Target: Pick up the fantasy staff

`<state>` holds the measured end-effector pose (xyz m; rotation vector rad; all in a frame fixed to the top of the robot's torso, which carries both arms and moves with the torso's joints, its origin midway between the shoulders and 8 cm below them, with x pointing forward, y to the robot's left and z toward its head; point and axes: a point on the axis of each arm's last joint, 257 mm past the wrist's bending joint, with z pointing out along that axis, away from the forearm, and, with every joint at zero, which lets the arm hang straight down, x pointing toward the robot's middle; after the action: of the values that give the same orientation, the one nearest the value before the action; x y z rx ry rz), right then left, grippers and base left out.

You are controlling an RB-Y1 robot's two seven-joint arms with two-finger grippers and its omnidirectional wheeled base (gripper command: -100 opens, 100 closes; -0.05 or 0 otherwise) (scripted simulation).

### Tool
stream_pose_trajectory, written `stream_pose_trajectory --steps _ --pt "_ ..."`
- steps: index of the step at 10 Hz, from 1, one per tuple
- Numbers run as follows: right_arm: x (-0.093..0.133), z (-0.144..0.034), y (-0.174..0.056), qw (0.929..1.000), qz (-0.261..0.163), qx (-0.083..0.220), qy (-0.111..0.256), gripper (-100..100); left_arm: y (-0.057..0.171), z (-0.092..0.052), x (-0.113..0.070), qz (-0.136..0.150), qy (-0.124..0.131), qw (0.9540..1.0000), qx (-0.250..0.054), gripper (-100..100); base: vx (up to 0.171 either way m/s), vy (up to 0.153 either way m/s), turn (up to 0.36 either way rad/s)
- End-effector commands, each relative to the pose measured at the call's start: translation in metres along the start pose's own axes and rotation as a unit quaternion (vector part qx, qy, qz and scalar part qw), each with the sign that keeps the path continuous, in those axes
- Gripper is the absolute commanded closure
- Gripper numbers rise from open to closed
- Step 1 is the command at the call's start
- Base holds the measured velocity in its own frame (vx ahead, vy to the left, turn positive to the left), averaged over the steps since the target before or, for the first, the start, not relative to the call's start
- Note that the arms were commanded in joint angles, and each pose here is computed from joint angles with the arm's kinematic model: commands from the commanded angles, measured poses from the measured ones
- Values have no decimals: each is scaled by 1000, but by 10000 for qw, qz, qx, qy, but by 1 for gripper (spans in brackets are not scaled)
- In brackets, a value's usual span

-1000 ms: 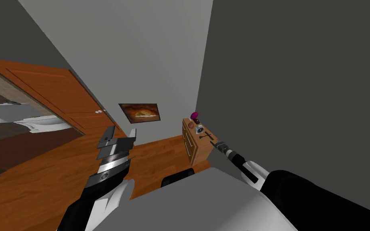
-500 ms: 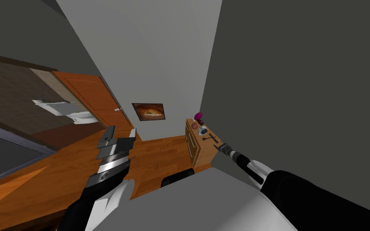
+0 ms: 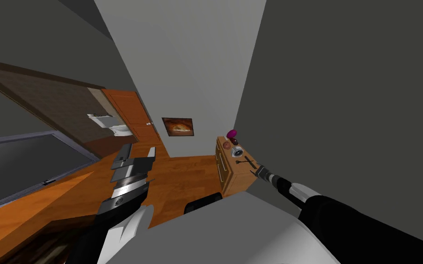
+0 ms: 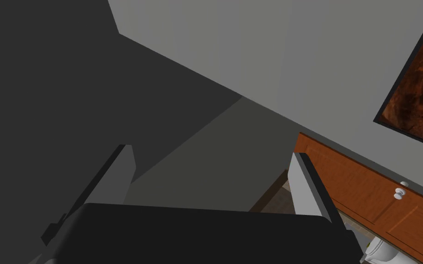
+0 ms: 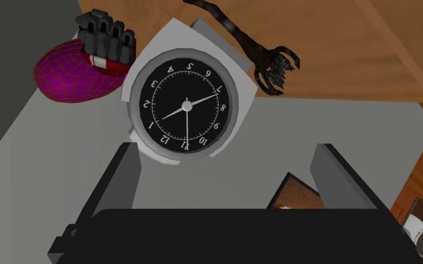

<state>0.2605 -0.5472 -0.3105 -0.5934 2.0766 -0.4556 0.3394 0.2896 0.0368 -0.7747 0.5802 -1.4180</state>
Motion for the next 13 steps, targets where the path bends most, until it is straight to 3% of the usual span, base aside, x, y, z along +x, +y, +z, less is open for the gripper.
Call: stream_pose_trajectory --steps 1,2,3,5,6,8,9,11,12,13 --pt "22 -3 -7 9979 -566 -84 292 -100 0 0 0 0 0 10000 0 0 18 -11 246" --pt "39 -8 -10 9944 -909 -160 518 -100 0 0 0 -1 0 10000 0 0 44 -15 337" --pt "39 -8 -12 9933 -1013 -172 522 -100 0 0 0 0 0 10000 0 0 39 -22 79" --pt "69 -17 -20 9794 -1756 -375 921 -100 0 0 0 0 0 10000 0 0 45 -21 225" --pt "69 -17 -21 9780 -1833 -385 918 -100 0 0 0 0 0 10000 0 0 42 -28 86" --pt "94 -26 -28 9584 -2499 -625 1233 -100 0 0 0 0 0 10000 0 0 69 -25 193" --pt "94 -26 -28 9575 -2530 -629 1231 -100 0 0 0 0 0 10000 0 0 55 -28 63" --pt "115 -36 -30 9366 -3055 -889 1468 -100 0 0 0 0 0 10000 0 0 66 -23 120" --pt "115 -36 -30 9353 -3093 -895 1464 -100 0 0 0 0 0 10000 0 0 61 -28 72" --pt "125 -41 -30 9246 -3322 -1034 1555 -100 0 0 0 1 0 10000 0 0 63 -16 61"
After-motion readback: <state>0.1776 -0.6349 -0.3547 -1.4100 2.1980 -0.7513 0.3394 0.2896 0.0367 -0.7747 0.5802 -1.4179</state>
